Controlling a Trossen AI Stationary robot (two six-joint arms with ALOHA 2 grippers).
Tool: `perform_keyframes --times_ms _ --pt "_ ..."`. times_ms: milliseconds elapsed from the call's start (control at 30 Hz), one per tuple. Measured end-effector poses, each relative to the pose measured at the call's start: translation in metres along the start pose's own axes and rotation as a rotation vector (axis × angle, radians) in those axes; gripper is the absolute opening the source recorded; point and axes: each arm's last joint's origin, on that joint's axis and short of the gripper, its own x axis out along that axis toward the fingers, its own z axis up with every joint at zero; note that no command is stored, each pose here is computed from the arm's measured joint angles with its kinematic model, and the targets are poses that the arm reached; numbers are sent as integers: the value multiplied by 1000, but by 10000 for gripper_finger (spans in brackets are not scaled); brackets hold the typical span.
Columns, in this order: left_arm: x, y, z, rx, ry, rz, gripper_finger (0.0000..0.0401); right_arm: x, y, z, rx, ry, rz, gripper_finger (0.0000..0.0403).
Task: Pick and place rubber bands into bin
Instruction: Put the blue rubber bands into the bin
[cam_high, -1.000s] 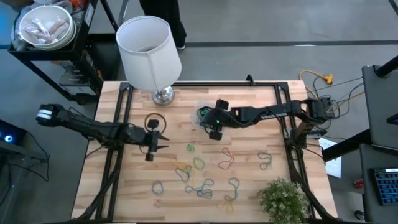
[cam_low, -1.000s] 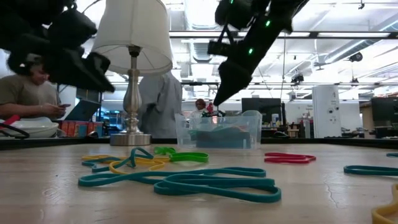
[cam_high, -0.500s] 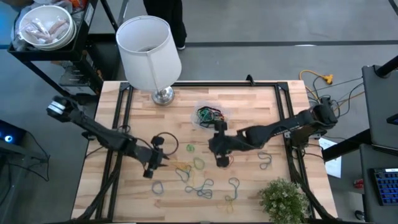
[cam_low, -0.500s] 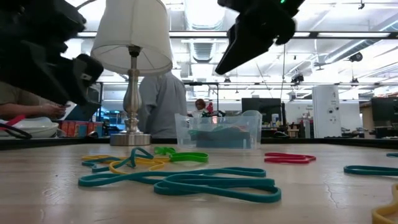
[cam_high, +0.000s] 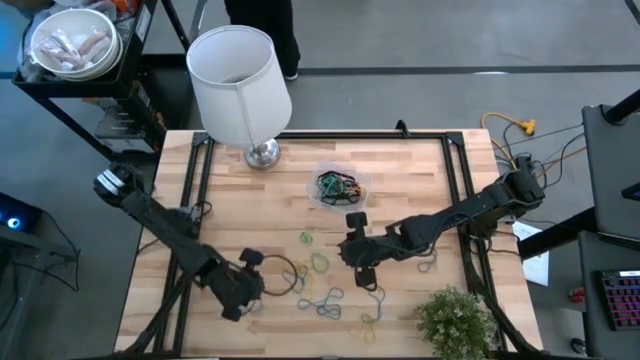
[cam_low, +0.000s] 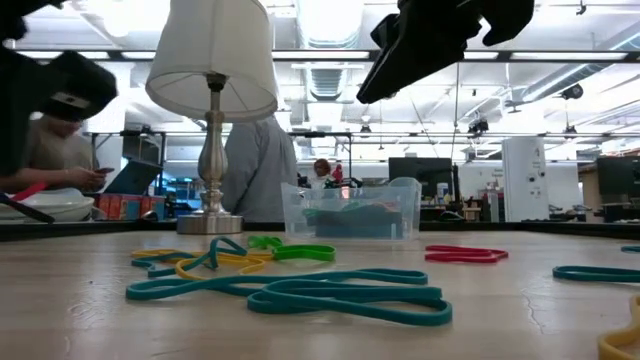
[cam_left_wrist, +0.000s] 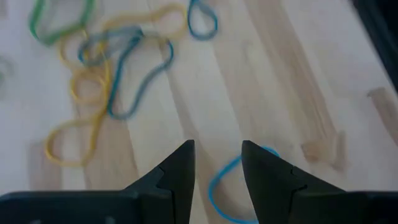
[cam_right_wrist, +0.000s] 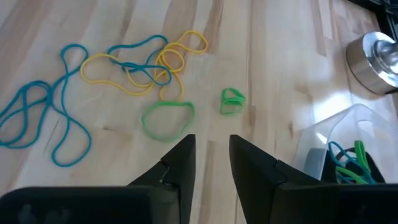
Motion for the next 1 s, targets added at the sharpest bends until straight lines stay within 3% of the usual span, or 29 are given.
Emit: perform_keyframes --times_ms 400,733,1000 --pt "31 -22 -5 -56 304 144 116 0 0 0 30 1 0 75" --pt "33 -20 -10 -160 353 134 116 0 0 0 38 0 0 77" --pt "34 -19 -13 -173 369 119 115 0 0 0 52 -1 1 73"
